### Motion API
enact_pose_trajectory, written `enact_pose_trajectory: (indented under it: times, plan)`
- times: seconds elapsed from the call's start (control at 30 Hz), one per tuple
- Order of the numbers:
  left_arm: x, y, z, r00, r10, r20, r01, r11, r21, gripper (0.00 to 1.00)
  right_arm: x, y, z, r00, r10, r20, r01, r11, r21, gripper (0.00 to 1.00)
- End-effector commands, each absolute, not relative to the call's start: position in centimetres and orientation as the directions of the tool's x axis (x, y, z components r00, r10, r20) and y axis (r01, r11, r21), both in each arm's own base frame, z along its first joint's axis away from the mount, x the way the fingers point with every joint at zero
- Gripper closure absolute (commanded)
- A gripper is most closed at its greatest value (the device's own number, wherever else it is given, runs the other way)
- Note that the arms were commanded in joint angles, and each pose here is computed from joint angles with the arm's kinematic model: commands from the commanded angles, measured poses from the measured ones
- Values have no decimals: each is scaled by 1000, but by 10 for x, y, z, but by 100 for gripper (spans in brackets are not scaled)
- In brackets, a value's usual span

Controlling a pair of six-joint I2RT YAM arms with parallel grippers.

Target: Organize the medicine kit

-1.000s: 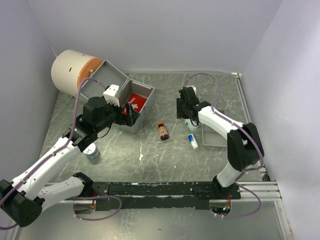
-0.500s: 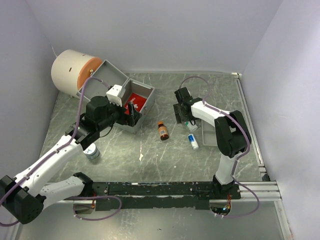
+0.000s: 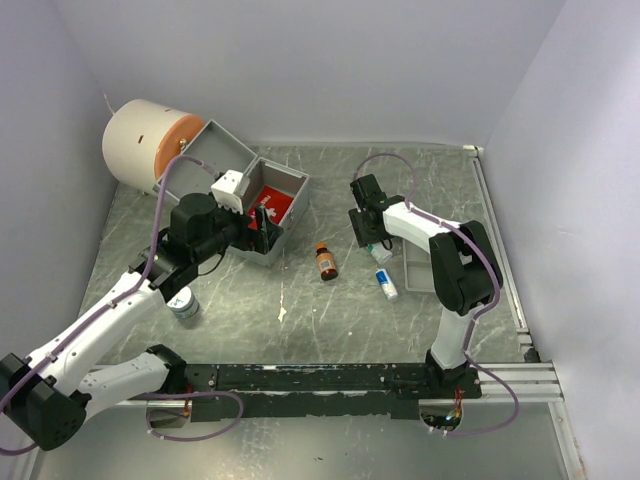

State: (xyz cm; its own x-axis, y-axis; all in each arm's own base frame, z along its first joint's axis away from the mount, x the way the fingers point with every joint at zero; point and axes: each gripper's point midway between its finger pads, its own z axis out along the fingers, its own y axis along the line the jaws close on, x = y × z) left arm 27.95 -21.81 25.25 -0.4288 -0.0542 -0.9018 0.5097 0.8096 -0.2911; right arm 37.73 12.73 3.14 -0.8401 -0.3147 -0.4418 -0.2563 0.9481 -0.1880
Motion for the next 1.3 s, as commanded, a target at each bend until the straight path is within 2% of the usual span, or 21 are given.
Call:
enact_pose_trajectory:
  times: [0.0,0.27,0.47,0.6,0.67,0.83,0.97,1.27]
  plan:
    - [278,-217,264,-390,-74,-918,526,801,-287,2,392,126,44,-813,-307,-495,-236,950,-203,73]
    - [277,-213,265,-390,-77,-918,512,810,-286,2,414,128,112,-697,-172,-696,-109,985,-135,76]
    - [274,-213,268,-385,-88,-919,519,803,-294,2,411,87,171,-590,-39,-806,105,987,-124,75]
    - [273,-215,270,-385,-99,-918,523,796,-305,2,399,53,187,-526,29,-850,236,965,-114,74]
    - [273,-215,270,-385,-101,-917,523,795,-307,2,392,33,181,-521,75,-850,308,946,-105,74]
    - [272,-214,271,-385,-100,-918,521,797,-305,2,386,10,154,-548,162,-820,365,929,-61,74]
    - [272,-213,270,-386,-99,-917,517,800,-304,2,391,9,122,-624,193,-757,341,939,-41,75]
    - [274,-211,268,-385,-95,-918,508,809,-297,2,410,17,86,-684,219,-696,285,958,21,75]
